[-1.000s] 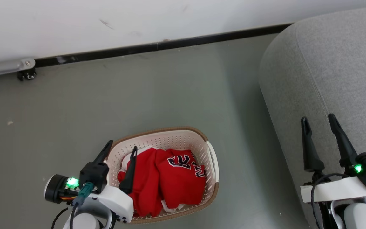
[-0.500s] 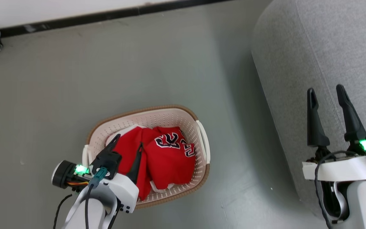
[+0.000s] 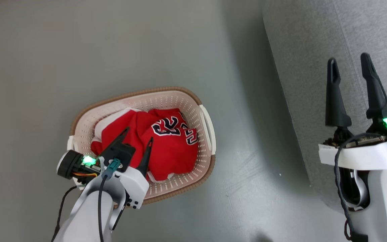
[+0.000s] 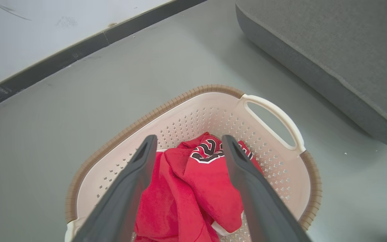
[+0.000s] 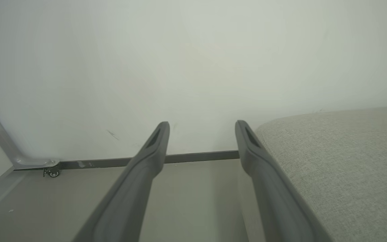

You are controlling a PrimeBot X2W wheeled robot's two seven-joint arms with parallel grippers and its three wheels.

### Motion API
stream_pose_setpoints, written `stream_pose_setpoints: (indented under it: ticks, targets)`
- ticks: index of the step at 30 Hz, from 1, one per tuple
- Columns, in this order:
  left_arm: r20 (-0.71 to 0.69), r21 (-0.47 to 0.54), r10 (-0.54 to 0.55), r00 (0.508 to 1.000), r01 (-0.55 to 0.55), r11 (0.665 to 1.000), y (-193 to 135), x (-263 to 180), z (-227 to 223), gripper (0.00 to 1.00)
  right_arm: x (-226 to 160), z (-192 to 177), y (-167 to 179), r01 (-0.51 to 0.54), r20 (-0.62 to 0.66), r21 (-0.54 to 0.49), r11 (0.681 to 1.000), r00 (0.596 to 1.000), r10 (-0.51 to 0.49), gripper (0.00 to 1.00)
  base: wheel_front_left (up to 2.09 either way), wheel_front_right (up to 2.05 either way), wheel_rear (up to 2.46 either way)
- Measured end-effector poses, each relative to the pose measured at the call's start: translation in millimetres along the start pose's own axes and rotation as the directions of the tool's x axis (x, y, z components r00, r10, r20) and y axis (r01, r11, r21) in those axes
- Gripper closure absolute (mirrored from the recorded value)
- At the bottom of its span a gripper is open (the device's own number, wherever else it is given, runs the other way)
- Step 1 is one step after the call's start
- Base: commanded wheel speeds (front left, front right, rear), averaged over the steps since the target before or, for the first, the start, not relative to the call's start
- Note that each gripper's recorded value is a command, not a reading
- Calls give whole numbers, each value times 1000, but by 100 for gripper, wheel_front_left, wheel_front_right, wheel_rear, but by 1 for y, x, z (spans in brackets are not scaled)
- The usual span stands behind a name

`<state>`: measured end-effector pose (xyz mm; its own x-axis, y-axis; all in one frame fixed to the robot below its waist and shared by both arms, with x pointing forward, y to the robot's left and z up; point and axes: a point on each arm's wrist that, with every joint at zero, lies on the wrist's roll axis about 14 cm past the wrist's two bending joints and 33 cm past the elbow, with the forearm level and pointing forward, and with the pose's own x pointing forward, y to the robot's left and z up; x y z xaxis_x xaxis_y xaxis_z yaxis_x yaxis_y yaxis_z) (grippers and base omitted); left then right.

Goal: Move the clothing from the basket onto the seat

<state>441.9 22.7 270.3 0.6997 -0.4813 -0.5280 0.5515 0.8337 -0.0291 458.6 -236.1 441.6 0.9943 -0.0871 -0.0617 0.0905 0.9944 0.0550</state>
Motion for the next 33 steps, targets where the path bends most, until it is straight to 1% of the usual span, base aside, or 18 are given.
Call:
stream_pose_setpoints:
  ticks: [11,21,28,33]
  targets:
    - [-84,5,-61,995,61,998,-10,31,-37,0,32,-15,7,-30,1,-19,999,1000,30,0,0,0,0]
    - [-155,11,-90,984,93,996,-10,52,-68,0,57,-23,12,-54,19,-22,998,998,54,0,0,0,0]
    - [-195,32,-108,975,116,993,-8,65,-87,0,66,-35,12,-61,9,-26,998,998,61,0,0,0,0]
    - [-223,49,-121,967,135,990,-8,73,-99,0,67,-46,7,-49,-14,-19,999,999,48,0,0,0,0]
